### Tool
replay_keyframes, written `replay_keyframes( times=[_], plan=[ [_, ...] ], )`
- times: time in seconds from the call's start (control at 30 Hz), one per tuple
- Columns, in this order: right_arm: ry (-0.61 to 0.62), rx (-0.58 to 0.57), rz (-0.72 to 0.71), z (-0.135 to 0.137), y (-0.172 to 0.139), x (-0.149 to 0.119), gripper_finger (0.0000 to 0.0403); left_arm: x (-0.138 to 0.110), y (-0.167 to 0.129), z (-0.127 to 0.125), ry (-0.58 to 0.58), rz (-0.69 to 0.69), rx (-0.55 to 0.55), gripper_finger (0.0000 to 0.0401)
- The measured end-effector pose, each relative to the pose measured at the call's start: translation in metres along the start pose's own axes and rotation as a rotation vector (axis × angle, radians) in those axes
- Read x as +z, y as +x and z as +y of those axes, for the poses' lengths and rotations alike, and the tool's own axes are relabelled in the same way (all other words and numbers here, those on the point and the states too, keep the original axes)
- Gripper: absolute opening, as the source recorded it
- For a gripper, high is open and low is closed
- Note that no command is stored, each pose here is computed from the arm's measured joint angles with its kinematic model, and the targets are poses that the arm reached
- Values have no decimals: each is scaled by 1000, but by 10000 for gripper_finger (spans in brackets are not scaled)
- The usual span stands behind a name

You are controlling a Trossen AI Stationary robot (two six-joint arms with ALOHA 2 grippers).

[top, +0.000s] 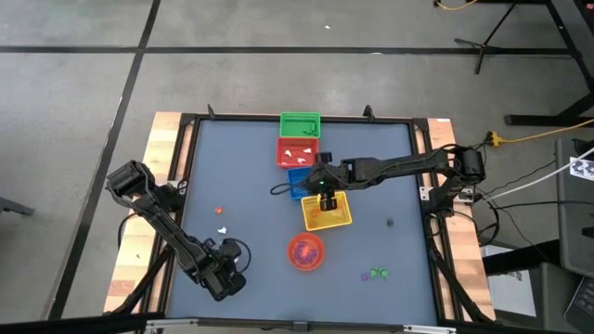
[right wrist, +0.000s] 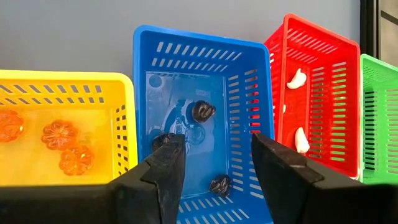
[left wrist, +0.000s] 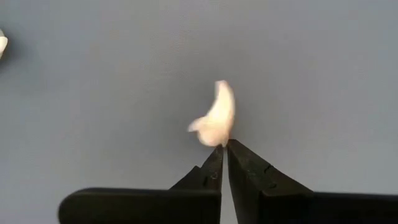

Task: Sort Halloween decoration
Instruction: Put the white ghost toy into the red bin

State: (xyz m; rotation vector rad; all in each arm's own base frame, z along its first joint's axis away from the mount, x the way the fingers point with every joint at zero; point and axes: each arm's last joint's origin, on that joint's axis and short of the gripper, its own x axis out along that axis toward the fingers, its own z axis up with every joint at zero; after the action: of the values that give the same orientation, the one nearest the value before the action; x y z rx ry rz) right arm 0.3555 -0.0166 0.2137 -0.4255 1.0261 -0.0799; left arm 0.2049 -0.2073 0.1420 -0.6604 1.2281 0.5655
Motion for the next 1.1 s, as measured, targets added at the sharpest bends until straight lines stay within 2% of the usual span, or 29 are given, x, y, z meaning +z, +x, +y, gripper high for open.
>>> replay_keyframes(
  times=[0.3,0.4,0.57,0.87,1.1],
  plan=[
    [0,0,0,0,0,0,184,0,0,0,2,-6,-1,4],
    [0,0,0,0,0,0,184,0,0,-2,72,-6,-17,13],
    [0,0,0,0,0,0,184,-1,0,-1,160,31,-12,54],
    [0,0,0,0,0,0,184,0,0,4,166,15,43,145],
    [0,0,0,0,0,0,184,6,1,4,153,-49,49,176]
  ],
)
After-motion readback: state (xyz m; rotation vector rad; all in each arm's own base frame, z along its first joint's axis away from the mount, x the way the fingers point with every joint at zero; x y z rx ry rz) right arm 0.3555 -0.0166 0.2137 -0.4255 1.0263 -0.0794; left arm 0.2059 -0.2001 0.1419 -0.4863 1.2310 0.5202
